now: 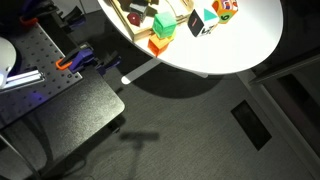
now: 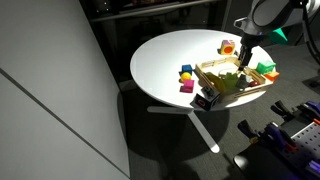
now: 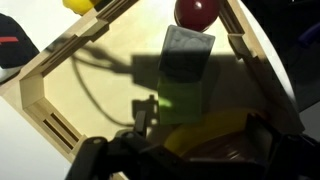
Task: Remove the yellow block from the box and put it on the table
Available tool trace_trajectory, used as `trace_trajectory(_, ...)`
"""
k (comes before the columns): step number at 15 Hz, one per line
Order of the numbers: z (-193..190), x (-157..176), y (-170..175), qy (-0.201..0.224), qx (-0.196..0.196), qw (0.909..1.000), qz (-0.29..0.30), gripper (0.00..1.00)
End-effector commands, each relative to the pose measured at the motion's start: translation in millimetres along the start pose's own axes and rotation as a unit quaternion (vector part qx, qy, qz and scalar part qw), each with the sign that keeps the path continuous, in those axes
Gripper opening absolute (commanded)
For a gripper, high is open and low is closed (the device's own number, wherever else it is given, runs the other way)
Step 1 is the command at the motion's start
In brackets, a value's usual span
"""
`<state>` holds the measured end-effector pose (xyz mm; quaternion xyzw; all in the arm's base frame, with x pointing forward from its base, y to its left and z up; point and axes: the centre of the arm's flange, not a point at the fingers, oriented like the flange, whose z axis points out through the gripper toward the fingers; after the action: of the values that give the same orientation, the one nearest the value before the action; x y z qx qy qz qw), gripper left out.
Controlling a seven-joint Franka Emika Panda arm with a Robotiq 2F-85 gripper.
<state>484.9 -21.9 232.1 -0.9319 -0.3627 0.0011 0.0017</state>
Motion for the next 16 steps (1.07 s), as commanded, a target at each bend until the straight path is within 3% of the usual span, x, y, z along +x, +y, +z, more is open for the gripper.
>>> trace_trajectory(1,15,5,5,0.006,-0.002,0.9999,-0.013,1.00)
trace_trajectory(16,31,5,2,0.000,-0.004,1.0000,0.000,1.00)
